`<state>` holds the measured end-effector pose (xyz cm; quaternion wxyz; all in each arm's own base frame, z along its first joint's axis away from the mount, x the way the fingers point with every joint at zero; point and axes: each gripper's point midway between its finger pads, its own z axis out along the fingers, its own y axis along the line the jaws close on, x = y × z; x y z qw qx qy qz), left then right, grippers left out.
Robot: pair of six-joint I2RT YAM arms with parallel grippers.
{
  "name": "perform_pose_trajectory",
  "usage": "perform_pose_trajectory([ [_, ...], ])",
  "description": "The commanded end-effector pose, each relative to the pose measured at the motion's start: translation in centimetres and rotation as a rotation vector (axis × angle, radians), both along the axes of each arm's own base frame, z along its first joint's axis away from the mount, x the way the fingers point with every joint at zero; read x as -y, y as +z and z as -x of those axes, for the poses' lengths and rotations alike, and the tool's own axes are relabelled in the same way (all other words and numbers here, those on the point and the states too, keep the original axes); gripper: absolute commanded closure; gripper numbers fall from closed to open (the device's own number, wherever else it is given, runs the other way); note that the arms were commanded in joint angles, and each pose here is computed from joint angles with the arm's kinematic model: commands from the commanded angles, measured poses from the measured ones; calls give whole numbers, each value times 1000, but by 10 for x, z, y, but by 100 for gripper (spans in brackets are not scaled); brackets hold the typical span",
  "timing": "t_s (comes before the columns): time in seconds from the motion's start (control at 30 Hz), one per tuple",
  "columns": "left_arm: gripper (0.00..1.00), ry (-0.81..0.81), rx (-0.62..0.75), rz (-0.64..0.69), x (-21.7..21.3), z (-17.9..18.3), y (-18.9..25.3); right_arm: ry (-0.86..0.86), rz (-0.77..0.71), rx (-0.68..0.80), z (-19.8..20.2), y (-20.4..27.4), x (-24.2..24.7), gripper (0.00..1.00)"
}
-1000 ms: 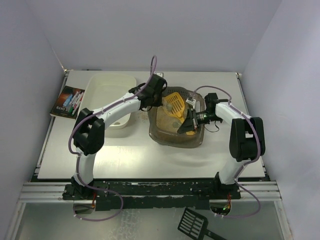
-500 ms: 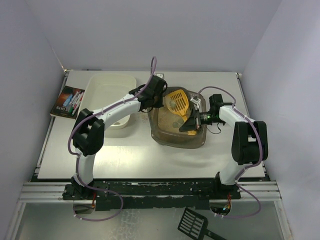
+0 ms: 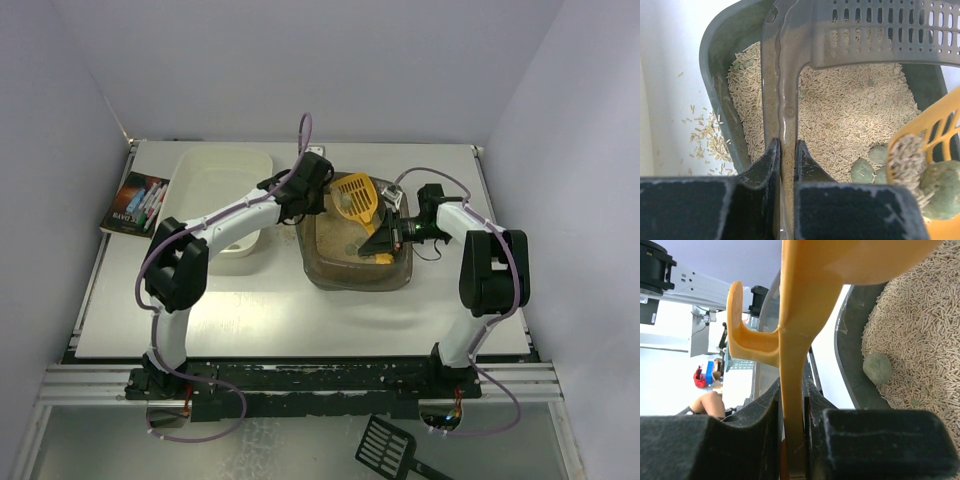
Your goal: Clean the litter box
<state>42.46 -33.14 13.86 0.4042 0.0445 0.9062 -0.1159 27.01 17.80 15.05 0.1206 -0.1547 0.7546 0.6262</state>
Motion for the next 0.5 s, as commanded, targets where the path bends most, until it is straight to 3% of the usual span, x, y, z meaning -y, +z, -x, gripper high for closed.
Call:
perform_pose_trajectory([
  [0.0, 93, 196, 102, -105, -71, -23, 26, -23, -39, -76, 0, 9, 9, 100],
  [0.23, 93, 329, 138, -63, -98, -7, 31, 9, -89, -55, -5, 14, 6, 100],
  [0.47, 93, 367, 122, -56, -101, -16, 18, 34, -80, -76, -4, 8, 2, 100],
])
